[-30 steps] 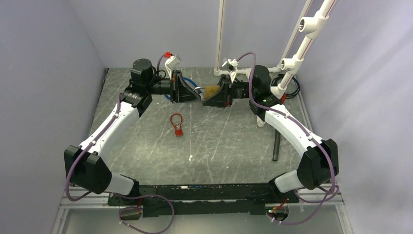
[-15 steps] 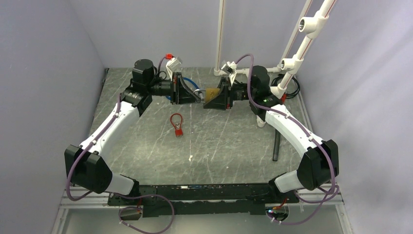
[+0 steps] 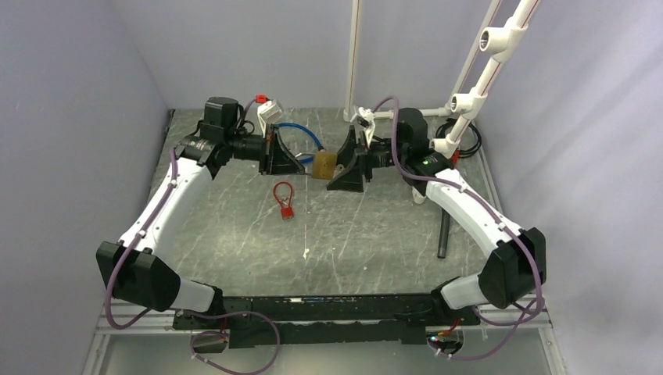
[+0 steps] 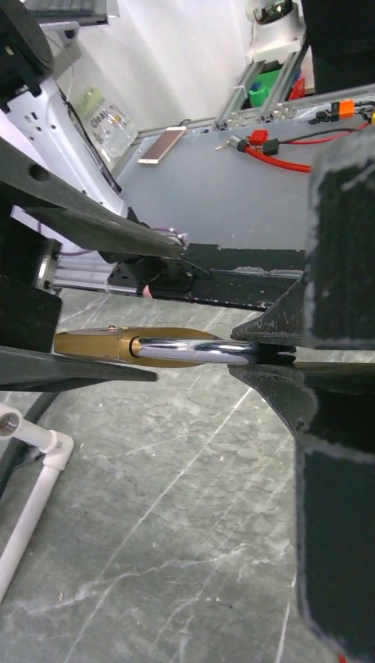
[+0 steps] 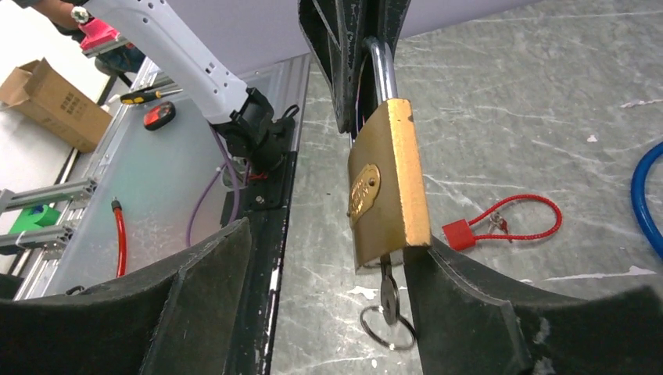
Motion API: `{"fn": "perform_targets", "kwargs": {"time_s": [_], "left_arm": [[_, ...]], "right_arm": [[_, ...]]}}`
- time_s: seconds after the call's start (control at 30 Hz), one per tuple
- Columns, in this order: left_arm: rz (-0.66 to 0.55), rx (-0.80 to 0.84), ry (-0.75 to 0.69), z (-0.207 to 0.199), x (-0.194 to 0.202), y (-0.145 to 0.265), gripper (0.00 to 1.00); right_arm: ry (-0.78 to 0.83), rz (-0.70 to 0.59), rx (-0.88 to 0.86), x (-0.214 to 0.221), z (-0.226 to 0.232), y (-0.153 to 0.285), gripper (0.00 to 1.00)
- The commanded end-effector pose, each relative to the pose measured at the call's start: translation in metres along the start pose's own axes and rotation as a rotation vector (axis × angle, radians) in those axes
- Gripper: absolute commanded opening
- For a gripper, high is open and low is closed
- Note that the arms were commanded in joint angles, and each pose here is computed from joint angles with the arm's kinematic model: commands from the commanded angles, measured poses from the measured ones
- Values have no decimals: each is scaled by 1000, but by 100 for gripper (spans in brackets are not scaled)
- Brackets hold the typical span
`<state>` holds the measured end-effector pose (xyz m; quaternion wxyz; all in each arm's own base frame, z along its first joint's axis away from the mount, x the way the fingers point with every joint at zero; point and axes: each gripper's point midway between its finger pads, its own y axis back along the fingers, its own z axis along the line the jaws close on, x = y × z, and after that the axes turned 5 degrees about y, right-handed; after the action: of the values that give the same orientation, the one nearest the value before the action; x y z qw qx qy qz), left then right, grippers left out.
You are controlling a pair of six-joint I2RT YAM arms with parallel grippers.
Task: Lock with the key
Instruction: Lock the lock.
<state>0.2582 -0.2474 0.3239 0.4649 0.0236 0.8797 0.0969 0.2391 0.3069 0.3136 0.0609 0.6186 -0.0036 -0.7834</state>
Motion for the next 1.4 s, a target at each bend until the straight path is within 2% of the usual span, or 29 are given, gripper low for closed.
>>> {"fn": "perform_targets", "kwargs": {"time_s": [0.0, 0.1, 0.27, 0.6, 1.37], "left_arm": [[30, 38, -177, -24, 0, 16, 0], [62, 43, -212, -29, 10, 22, 0], [99, 49, -267, -35, 22, 27, 0], [84, 58, -292, -37, 22, 26, 0], [65, 61, -280, -38, 17, 23, 0]], "right_arm": [[141, -10, -15, -27, 17, 15, 72], [150, 19, -12, -19, 20, 20, 68], [148, 63, -25, -4, 23, 25, 57], [114, 100, -59, 11, 19, 18, 38], [92, 86, -78, 9, 8, 7, 32]]}}
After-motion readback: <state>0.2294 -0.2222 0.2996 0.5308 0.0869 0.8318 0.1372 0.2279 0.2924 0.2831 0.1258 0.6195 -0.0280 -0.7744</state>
